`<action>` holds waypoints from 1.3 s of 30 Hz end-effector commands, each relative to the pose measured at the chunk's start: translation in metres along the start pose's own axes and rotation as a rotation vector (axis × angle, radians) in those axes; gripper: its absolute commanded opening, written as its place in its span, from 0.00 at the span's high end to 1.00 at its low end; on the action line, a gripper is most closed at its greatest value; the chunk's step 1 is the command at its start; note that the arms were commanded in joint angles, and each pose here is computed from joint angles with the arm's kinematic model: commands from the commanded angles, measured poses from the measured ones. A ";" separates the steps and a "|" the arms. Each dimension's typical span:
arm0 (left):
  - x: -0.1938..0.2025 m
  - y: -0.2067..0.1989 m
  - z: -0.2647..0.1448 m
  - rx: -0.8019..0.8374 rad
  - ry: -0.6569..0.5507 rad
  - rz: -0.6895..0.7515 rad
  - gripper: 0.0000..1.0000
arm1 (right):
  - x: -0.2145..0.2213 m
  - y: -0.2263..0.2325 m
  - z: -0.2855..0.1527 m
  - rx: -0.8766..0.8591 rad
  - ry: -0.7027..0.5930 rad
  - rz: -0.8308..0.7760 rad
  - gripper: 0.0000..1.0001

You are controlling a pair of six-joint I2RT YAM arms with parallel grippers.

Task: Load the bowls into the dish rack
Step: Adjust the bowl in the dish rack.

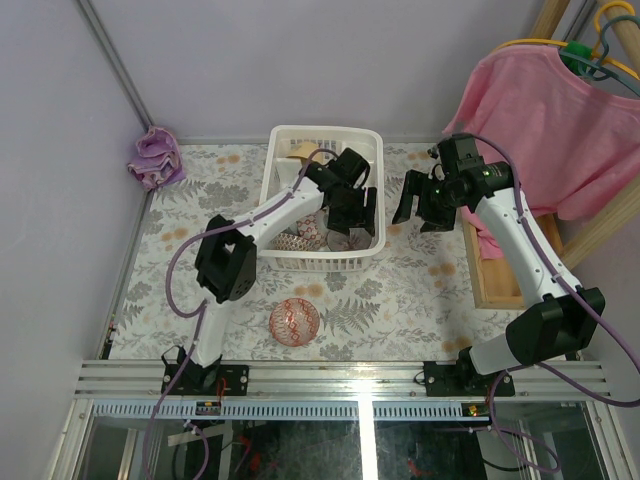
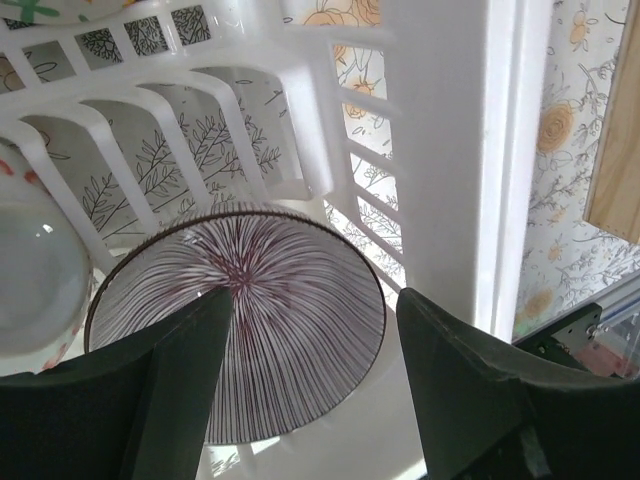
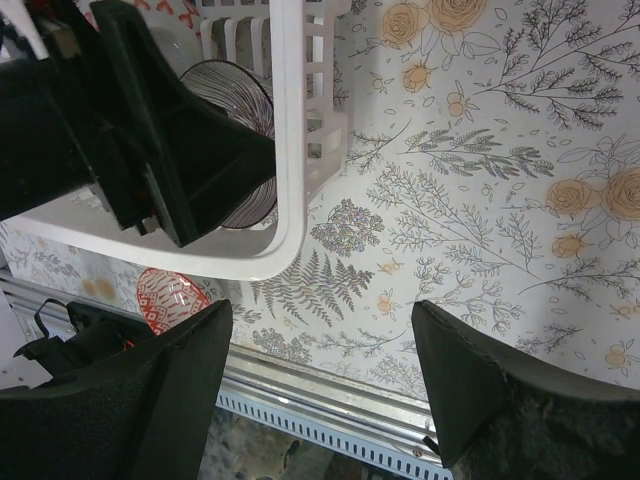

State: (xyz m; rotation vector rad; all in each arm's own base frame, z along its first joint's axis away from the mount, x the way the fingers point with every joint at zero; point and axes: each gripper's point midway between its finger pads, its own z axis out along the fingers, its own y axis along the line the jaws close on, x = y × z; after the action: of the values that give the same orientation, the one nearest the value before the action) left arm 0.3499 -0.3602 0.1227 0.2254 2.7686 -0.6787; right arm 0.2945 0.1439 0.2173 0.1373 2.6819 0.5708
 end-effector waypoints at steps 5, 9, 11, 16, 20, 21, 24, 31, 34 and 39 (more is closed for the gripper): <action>-0.006 -0.007 0.014 -0.037 -0.019 -0.024 0.34 | 0.005 0.003 -0.010 -0.038 -0.001 -0.002 0.20; 0.002 0.001 0.017 -0.086 -0.010 -0.025 0.35 | 0.007 0.002 -0.010 -0.037 0.000 -0.003 0.20; 0.005 0.004 0.018 -0.116 -0.011 -0.026 0.37 | 0.007 0.001 -0.010 -0.037 0.000 -0.002 0.20; 0.009 0.011 0.020 -0.196 -0.010 -0.035 0.48 | 0.008 0.001 -0.010 -0.043 0.001 -0.002 0.20; 0.009 0.013 0.021 -0.231 -0.012 -0.042 0.59 | 0.011 0.000 -0.011 -0.043 0.002 -0.001 0.20; 0.010 0.012 0.021 -0.235 -0.013 -0.042 0.61 | 0.012 0.000 -0.011 -0.042 0.002 0.000 0.20; 0.007 0.010 0.020 -0.233 -0.020 -0.050 0.74 | 0.012 0.000 -0.012 -0.042 -0.001 -0.004 0.20; -0.005 -0.010 0.000 -0.173 -0.033 -0.080 1.00 | 0.010 0.001 -0.014 -0.044 -0.009 -0.011 0.20; -0.009 -0.015 -0.017 -0.142 -0.040 -0.107 1.00 | 0.010 0.000 -0.015 -0.043 -0.012 -0.012 0.20; -0.019 -0.018 -0.042 -0.102 -0.077 -0.141 1.00 | 0.011 0.000 -0.014 -0.043 -0.009 -0.007 0.20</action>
State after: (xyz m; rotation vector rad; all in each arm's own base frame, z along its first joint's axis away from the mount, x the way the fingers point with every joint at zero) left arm 0.3427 -0.3699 0.1311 0.0566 2.8330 -0.4960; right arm 0.2854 0.1377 0.2132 0.1434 2.6870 0.5639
